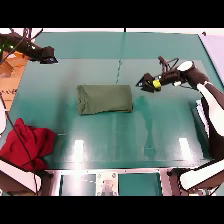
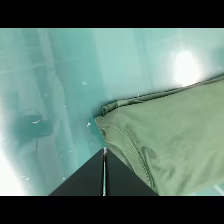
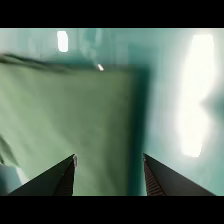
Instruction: Fold the shirts.
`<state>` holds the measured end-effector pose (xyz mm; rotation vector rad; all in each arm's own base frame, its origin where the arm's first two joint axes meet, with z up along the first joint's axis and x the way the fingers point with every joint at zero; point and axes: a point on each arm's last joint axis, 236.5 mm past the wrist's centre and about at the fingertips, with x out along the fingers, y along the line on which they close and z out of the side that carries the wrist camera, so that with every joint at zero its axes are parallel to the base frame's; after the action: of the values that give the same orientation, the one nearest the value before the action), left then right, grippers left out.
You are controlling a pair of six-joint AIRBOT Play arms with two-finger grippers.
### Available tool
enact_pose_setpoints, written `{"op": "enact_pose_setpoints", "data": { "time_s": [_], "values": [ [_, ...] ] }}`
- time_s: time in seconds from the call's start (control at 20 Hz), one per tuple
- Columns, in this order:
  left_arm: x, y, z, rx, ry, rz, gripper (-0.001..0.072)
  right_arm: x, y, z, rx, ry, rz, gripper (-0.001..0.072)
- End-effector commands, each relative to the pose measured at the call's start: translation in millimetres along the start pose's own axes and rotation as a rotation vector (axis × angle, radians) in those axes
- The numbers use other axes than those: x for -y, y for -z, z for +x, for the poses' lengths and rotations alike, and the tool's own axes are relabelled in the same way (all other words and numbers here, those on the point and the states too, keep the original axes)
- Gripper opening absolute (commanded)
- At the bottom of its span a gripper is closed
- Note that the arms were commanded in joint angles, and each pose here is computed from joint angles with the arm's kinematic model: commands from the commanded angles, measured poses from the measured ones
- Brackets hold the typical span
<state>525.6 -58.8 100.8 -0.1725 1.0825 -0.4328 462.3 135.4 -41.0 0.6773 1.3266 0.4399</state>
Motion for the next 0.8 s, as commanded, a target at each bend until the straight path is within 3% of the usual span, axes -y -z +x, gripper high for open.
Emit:
{"op": "enact_pose_setpoints", "data": {
  "time_s": [0.0, 0.35, 0.4, 0.45, 0.5, 0.75],
  "values": [
    [-4.8, 0.5, -0.7, -0.001, -0.018, -0.017, 0.0022, 22.6, 27.5, 25.0, -0.062, -0.045, 0.116, 0.0559],
    [-4.6, 0.9, -0.7, -0.003, -0.018, -0.041, 0.0021, -58.5, 38.0, 93.5, -0.072, -0.304, 0.098, 0.0557],
    [-4.6, 0.8, -0.7, -0.002, -0.018, -0.041, 0.0022, -70.7, 34.1, 92.5, -0.065, -0.318, 0.072, 0.0513],
    [-4.6, 0.9, -0.7, -0.003, -0.018, -0.041, 0.0021, -82.9, 27.1, 88.2, -0.052, -0.333, 0.043, 0.02],
    [-4.5, 1.1, -0.7, -0.004, -0.018, -0.041, 0.0021, -94.9, 20.1, 81.9, -0.042, -0.352, 0.013, 0.002],
    [-3.0, 7.4, -0.8, -0.03, -0.012, -0.041, 0.0022, -133.9, -35.0, 0.5, 0.079, -0.383, -0.088, 0.0011]
  ]
}}
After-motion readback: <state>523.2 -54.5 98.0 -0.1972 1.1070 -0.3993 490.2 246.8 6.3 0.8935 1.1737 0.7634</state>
